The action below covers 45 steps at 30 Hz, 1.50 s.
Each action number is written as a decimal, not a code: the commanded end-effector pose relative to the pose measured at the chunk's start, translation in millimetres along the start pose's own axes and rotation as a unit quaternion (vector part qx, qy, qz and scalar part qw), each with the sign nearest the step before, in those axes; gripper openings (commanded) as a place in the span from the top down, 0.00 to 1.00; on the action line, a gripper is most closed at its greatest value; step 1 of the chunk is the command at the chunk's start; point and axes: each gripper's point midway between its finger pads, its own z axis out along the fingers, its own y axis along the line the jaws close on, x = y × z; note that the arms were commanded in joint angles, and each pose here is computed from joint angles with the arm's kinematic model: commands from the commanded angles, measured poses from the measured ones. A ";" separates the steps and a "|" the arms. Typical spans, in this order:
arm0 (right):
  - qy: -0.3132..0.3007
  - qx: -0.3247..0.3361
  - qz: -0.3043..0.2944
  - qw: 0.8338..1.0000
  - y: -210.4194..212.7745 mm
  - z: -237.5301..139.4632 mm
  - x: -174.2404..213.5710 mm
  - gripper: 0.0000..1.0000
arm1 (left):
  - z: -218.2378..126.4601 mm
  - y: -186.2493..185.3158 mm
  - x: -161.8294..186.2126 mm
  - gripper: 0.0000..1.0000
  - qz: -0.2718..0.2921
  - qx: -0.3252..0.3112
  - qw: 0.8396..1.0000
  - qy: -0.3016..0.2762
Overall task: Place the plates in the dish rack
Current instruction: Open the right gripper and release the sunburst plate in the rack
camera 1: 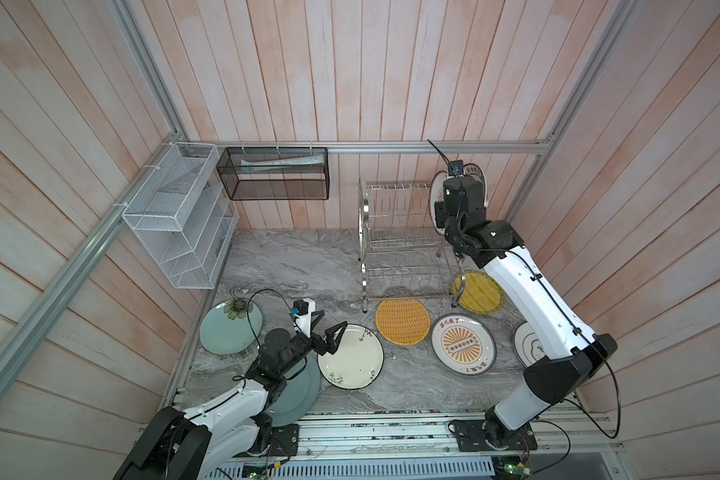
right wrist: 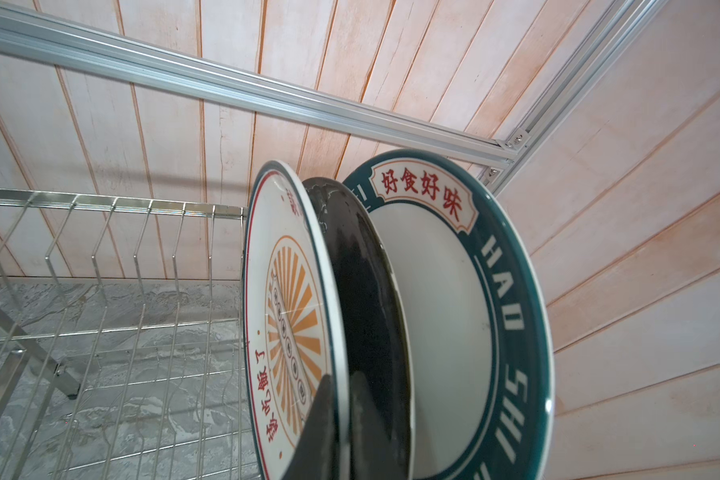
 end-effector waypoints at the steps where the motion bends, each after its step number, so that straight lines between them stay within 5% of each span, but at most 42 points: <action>1: 0.004 -0.011 -0.006 1.000 -1.8 -3.3 2.7 0.85 | 3.2 -2.8 -8.6 0.00 0.000 0.007 1.000 -0.006; 19: 0.000 -0.005 -0.004 1.000 -4.6 -0.5 1.0 0.64 | 4.7 -2.5 -7.9 0.00 -0.001 0.007 1.000 -0.002; 45: -0.062 -0.022 0.040 0.997 -16.8 -12.9 -27.4 0.60 | 8.1 -1.8 -3.0 0.00 -0.005 0.009 1.000 0.010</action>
